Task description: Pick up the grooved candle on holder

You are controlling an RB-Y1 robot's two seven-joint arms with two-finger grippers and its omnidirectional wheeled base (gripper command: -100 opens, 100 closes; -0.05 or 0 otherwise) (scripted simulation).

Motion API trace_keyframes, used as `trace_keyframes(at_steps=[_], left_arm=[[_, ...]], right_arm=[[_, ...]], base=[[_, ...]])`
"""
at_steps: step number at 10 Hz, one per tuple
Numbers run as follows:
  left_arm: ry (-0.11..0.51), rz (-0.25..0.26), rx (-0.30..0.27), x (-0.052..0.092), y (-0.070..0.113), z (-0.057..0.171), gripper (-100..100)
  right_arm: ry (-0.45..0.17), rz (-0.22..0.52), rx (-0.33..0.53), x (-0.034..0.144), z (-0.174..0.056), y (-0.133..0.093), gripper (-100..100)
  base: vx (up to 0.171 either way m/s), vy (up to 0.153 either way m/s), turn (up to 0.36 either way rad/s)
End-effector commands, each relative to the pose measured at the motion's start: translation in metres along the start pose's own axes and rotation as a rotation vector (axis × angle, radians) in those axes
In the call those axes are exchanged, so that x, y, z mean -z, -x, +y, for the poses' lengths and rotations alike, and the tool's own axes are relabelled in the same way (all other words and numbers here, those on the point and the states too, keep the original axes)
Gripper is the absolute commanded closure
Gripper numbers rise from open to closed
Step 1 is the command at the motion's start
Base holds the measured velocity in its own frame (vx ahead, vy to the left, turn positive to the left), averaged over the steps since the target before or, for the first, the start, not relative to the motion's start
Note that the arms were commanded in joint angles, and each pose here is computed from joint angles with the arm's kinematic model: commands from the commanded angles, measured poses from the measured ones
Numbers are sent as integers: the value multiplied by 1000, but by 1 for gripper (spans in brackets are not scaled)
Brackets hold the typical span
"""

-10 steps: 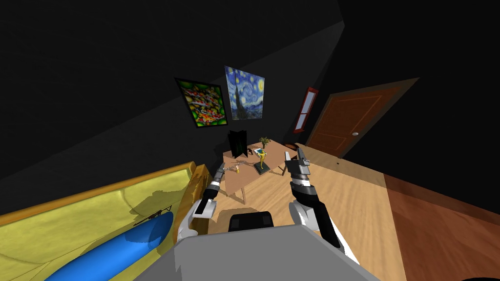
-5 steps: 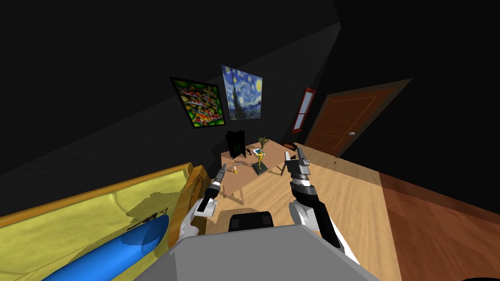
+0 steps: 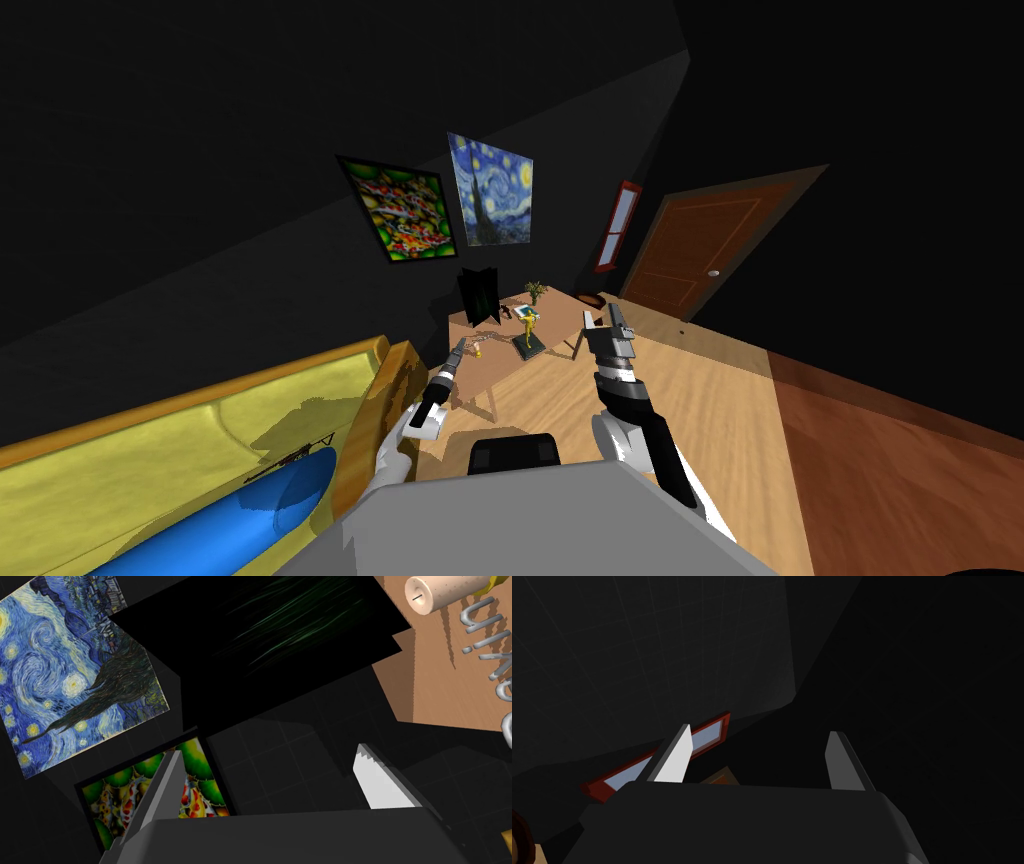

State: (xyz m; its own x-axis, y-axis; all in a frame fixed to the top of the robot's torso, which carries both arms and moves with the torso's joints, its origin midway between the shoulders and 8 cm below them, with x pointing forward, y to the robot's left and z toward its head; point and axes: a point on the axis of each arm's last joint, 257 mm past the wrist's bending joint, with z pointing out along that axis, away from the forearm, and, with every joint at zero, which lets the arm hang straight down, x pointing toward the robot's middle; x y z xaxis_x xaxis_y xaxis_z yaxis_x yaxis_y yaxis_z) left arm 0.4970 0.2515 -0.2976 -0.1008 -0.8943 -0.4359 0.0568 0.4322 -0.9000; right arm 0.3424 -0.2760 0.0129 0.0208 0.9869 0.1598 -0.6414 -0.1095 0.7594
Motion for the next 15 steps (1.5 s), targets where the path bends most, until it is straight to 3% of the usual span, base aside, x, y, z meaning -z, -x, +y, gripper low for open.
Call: trace_keyframes(at_steps=[1, 4, 5, 6, 7, 11, 13, 15], left_arm=[[27, 17, -23, -6, -4, 12, -100], [91, 42, -43, -5, -10, 41, -100], [95, 51, -65, -13, -9, 42, -100], [126, 58, -64, -7, -12, 57, -100], [135, 68, -87, -14, -10, 60, -100], [204, 90, -110, -8, -13, 91, -100], [250, 110, -159, -14, -7, 109, -100], [278, 117, -159, -7, -9, 122, -100]], right_arm=[[0, 0, 0, 0, 0, 0, 0], [0, 0, 0, 0, 0, 0, 0], [0, 0, 0, 0, 0, 0, 0], [0, 0, 0, 0, 0, 0, 0], [0, 0, 0, 0, 0, 0, 0], [0, 0, 0, 0, 0, 0, 0], [0, 0, 0, 0, 0, 0, 0], [0, 0, 0, 0, 0, 0, 0]], base=[[16, -59, -38], [17, -51, -31], [22, -61, -40], [21, -50, -23], [25, -60, -35], [15, -33, -24], [15, -67, -50], [22, -44, -5]])
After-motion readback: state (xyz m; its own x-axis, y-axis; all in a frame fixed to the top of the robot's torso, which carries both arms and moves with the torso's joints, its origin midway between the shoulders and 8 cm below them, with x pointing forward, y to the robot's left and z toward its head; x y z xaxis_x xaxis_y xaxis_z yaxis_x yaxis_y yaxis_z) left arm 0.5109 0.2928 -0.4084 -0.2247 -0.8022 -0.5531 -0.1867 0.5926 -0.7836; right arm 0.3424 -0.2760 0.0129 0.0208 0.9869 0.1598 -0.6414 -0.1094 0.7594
